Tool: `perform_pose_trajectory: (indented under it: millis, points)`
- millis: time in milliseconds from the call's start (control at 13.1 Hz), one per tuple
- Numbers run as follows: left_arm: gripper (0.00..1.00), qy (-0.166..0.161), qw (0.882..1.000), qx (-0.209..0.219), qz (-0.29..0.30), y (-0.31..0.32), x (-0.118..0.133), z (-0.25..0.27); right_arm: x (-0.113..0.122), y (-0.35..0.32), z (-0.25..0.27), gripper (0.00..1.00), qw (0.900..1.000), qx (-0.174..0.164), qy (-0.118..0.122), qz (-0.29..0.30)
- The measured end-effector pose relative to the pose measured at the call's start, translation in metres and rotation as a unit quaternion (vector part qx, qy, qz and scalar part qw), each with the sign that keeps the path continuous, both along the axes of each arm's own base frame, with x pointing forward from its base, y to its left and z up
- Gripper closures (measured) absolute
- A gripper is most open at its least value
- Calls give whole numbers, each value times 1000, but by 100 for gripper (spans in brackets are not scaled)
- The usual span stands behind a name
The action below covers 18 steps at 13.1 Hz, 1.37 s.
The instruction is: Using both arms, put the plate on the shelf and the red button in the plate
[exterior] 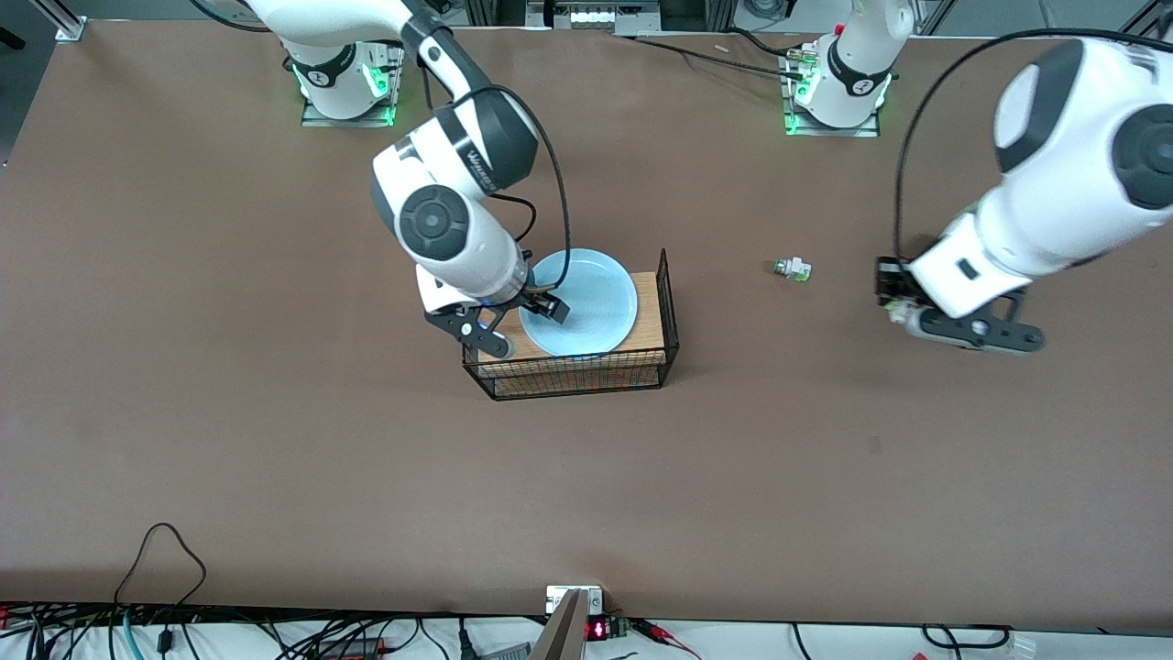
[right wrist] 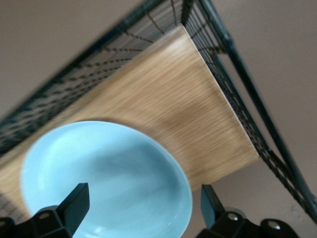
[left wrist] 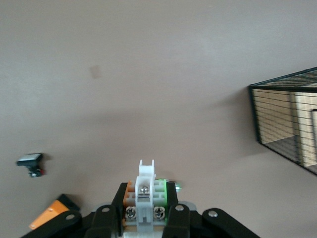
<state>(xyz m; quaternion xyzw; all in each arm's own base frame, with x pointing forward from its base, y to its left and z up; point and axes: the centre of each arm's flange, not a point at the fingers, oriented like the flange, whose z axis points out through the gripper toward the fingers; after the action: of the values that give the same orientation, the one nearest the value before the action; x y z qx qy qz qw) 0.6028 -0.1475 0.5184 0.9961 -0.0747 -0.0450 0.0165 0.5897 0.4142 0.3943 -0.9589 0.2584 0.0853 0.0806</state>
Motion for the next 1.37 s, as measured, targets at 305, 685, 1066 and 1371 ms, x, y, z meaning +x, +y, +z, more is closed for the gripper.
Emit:
perform_pose_trajectory:
  millis: [305,685,1066,1371]
  points:
    - [67,11,1000,-1,3,-82,-25,-6,13,-37,57,0,1000,16,-7,3]
    - [67,29,1000,-4,9,-184,-51,-28,26,-173,124,0,997,-13,19,78]
    - [67,16,999,-45,-6,-232,-35,-44,41,-298,132,0,977,-17,27,210]
    - [67,31,997,-72,-5,-278,-22,-75,46,-348,132,0,965,-20,25,260]
